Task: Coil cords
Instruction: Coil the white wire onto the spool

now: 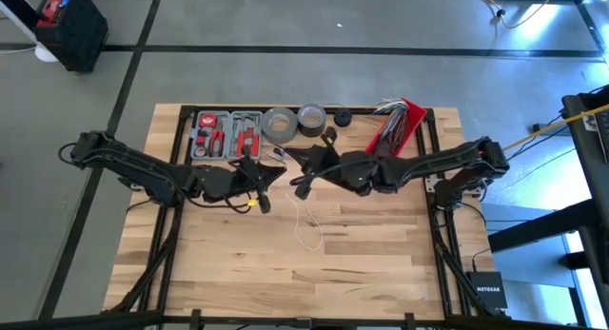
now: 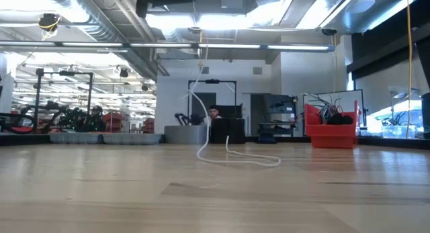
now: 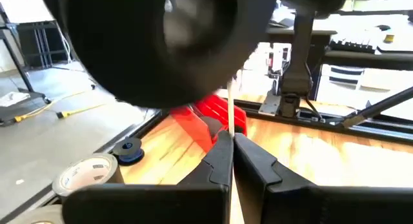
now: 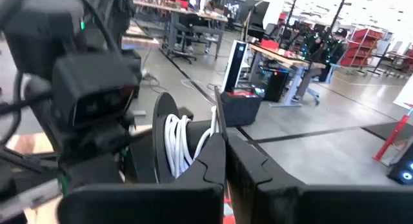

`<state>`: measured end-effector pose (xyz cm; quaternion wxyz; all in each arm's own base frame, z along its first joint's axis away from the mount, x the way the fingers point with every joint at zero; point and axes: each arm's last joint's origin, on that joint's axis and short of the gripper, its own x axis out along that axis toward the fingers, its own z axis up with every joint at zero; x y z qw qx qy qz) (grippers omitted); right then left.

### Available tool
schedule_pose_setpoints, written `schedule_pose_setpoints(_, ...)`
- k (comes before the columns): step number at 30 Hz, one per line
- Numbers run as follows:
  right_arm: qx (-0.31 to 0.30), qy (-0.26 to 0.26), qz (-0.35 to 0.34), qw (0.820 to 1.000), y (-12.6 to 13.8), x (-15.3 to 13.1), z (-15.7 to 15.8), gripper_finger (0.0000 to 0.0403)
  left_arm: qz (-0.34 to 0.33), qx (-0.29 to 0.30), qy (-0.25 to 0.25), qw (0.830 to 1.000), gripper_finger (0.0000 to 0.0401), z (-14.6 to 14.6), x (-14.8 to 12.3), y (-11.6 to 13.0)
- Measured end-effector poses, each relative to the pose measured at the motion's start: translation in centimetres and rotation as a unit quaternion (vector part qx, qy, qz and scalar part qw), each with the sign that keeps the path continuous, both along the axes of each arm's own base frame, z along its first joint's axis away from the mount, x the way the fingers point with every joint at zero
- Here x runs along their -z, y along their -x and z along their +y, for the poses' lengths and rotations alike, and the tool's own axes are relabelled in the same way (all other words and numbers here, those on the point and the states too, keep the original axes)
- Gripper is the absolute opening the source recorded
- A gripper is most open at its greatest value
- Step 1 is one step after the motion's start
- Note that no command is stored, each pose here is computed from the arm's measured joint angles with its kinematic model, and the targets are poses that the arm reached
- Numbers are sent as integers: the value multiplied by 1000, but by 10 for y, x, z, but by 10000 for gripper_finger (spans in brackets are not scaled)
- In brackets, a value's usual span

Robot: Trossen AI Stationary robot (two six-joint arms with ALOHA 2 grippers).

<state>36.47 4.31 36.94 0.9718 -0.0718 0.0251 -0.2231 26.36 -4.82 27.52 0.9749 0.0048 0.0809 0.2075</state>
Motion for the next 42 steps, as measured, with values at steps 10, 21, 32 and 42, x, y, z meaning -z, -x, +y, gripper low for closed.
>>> schedule_pose_setpoints(10, -17, -7, -42, 999, 20, -26, -3, 5, 8, 0, -3, 1000, 1, 0, 2, 0)
schedule_pose_setpoints(21, -43, -12, -84, 995, 42, -51, -5, 5, 17, 1, -10, 1000, 1, 0, 4, 0)
schedule_pose_setpoints(32, -87, -30, -29, 995, 42, -41, -2, 5, 89, -56, -72, 992, 1, 7, 11, 9)
schedule_pose_setpoints(42, -89, -30, 107, 990, 40, -12, -2, 5, 95, -75, -62, 991, 1, 11, -1, 32)
